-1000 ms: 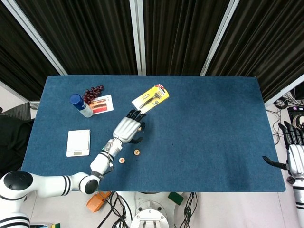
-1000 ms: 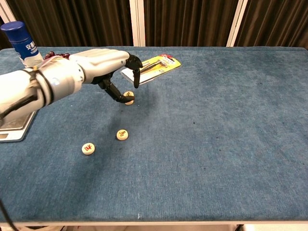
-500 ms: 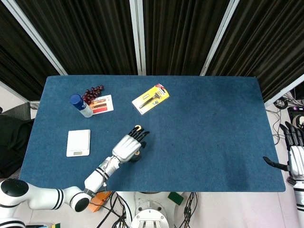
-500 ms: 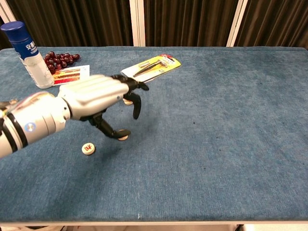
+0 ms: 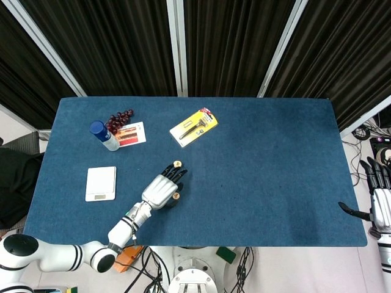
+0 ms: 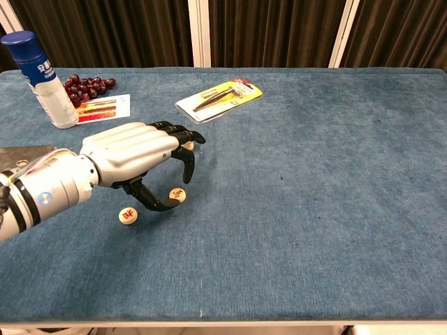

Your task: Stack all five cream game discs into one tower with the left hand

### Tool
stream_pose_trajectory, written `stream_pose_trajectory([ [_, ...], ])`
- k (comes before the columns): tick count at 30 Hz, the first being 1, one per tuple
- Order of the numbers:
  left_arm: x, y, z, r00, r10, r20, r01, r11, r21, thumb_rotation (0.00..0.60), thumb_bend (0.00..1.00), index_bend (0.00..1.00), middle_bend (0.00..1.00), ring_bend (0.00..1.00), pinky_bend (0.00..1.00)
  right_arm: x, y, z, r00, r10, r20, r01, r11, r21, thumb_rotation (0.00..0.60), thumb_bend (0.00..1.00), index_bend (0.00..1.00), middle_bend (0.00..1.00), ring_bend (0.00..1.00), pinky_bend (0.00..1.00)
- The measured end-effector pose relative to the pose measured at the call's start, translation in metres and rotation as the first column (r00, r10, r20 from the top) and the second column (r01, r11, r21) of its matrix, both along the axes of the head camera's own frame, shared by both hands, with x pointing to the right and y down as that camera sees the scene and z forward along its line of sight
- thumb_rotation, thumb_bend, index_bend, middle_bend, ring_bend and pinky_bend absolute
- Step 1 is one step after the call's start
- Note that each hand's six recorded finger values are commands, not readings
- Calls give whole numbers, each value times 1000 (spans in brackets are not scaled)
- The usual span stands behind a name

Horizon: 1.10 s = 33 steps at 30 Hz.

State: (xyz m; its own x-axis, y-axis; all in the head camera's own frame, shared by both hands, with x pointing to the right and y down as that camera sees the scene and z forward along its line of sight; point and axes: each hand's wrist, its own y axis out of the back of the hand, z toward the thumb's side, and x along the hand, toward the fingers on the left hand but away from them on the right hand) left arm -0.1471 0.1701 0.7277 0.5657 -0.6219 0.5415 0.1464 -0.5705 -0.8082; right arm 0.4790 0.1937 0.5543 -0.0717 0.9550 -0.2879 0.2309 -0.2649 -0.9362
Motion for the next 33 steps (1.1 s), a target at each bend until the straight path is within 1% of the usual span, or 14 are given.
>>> stream_pose_trajectory([
  [6, -2, 1, 5, 1000, -2, 6, 2, 1000, -2, 553, 307, 418, 40, 0, 0, 0, 1, -1, 1000, 1, -3, -1, 1000, 1, 600, 116, 0, 0, 0, 0],
  [15, -5, 2, 10, 1000, -16, 0, 16, 1000, -7, 562, 322, 450, 40, 0, 0, -4, -1, -2, 1000, -6, -5, 6, 1000, 3, 600, 116, 0, 0, 0, 0],
  [21, -6, 2, 13, 1000, -22, -3, 22, 1000, -16, 582, 368, 485, 40, 0, 0, -4, -1, -3, 1000, -4, -6, 4, 1000, 3, 600, 116, 0, 0, 0, 0],
  [25, -7, 2, 13, 1000, -23, -5, 23, 1000, -14, 592, 376, 495, 40, 0, 0, -4, 0, -3, 1000, -3, -6, 3, 1000, 5, 600, 116, 0, 0, 0, 0],
  [28, -6, -2, 10, 999, -34, -18, 34, 999, -15, 592, 376, 495, 40, 0, 0, -4, -1, -4, 1000, -4, -7, 4, 1000, 7, 600, 116, 0, 0, 0, 0],
  [33, -1, -19, -3, 996, -67, -61, 66, 998, -11, 592, 373, 495, 40, 0, 0, -5, -1, -4, 1000, -5, -5, 5, 1000, 11, 600, 116, 0, 0, 0, 0],
])
